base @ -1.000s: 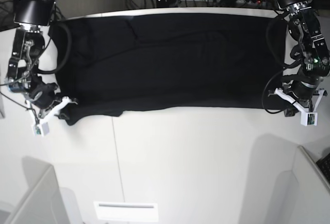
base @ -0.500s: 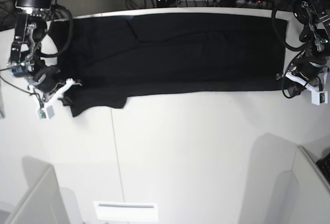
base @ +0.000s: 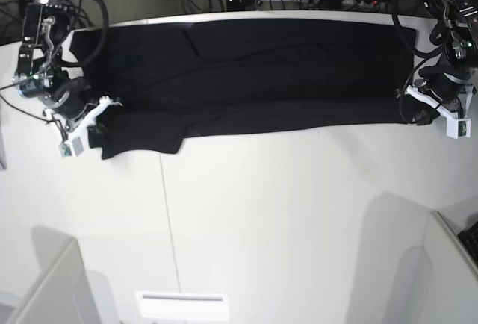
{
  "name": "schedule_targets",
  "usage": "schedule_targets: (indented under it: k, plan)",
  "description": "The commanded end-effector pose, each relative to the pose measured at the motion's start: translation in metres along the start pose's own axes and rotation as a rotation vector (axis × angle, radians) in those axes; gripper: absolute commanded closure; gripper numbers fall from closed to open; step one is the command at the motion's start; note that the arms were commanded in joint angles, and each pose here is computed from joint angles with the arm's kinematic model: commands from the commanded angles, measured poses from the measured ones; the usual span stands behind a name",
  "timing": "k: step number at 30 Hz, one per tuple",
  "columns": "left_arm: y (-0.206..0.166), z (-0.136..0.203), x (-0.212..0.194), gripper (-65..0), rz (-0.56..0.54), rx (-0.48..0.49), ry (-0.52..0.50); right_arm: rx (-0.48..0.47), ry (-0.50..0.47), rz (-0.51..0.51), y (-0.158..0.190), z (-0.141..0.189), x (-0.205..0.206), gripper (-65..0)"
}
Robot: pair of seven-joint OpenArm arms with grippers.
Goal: Fold the T-shirt properly
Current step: 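Lay the hem down along the collar edge and open both grippers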
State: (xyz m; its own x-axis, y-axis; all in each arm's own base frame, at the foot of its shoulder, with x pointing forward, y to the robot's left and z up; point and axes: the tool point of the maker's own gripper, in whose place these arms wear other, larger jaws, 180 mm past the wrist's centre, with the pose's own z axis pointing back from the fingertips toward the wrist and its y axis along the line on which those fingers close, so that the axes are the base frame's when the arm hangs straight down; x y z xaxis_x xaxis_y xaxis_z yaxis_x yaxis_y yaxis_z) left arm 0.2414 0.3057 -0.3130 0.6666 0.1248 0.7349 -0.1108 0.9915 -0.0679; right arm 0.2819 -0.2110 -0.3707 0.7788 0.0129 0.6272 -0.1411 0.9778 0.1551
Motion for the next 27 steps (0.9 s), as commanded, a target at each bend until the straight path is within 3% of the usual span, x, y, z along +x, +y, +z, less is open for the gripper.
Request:
schedule_targets:
  k: [1,7,27]
  plan:
    - [0.002,0.004,0.009,0.0,-0.020,0.005,-0.029,-0.027,-0.043,0.013,-0.009,0.011,0.015,0.0]
    - [0.004,0.007,-0.003,0.0,-0.023,0.009,0.000,-0.076,-0.035,-0.024,-0.017,0.036,0.014,0.0]
    - [0.023,0.016,-0.005,0.0,-0.006,0.063,-0.002,-0.049,0.064,-0.030,0.008,0.049,-0.035,0.0]
